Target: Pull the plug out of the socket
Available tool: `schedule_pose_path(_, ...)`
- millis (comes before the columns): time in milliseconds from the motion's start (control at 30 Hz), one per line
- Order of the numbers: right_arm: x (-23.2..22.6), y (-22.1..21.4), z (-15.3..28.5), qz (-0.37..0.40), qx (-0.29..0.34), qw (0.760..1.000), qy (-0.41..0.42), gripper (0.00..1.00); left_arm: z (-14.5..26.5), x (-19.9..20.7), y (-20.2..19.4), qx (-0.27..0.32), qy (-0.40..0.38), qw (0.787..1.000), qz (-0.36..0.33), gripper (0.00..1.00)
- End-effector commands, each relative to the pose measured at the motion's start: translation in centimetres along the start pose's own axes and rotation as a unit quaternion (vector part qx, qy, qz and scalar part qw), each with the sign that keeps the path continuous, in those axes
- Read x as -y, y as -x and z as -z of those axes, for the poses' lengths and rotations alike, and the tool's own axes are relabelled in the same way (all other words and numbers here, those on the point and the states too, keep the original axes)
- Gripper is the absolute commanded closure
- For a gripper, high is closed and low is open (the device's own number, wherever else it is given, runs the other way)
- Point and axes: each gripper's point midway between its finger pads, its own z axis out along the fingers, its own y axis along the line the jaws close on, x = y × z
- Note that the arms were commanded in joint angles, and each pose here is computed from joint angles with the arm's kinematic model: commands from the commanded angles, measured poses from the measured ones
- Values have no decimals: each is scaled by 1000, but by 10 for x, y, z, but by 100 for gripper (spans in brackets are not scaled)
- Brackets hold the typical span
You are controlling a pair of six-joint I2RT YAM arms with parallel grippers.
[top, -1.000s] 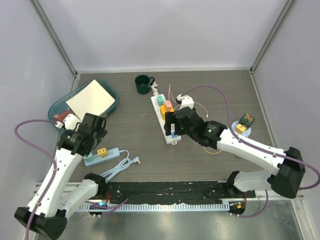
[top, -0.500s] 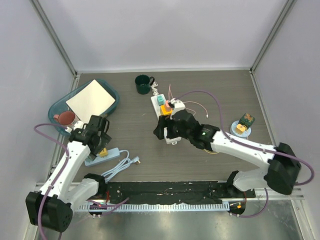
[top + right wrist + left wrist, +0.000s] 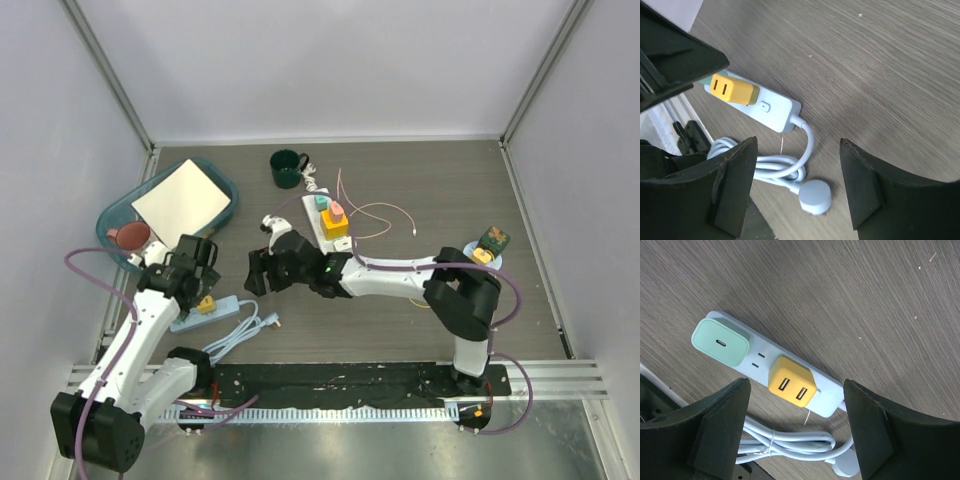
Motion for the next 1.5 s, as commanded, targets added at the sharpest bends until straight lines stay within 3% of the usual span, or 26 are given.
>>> schedule_pose_path(0, -33, 14, -20, 108, 60, 988, 90, 26, 2, -6, 10, 21, 20, 999, 31, 19)
schedule_pose_path(133, -32, 9, -39, 188, 100, 969, 121, 23, 9, -11, 11, 16, 32, 997, 68, 16)
schedule_pose_path(200, -28, -5, -52, 212, 91, 964, 135, 22, 12, -12, 11, 13, 32, 995, 88, 15)
schedule_pose_path(367, -39, -14, -53, 272, 152, 927, 208, 18, 19, -11, 15, 1, 27, 992, 121, 15)
schedule_pose_path(567, -48, -42, -59, 332, 145, 890, 276, 17, 24, -13, 24, 2, 44, 992, 119, 15)
schedule_pose_path(767, -42, -48, -70, 369, 151, 881, 254, 14, 25, -19, 28, 13, 47, 991, 127, 15)
schedule_pose_path(1100, -40, -67, -88, 426, 131, 854, 269, 18, 27, -14, 11, -35, 42, 989, 140, 17)
schedule_pose_path(1333, -37, -69, -100, 432, 125, 854, 260, 19, 27, -21, 16, -15, 50, 990, 130, 18)
schedule_pose_path(1467, -34, -83, -100, 461, 91, 842, 267, 19, 29, -24, 20, -8, 55, 990, 127, 18)
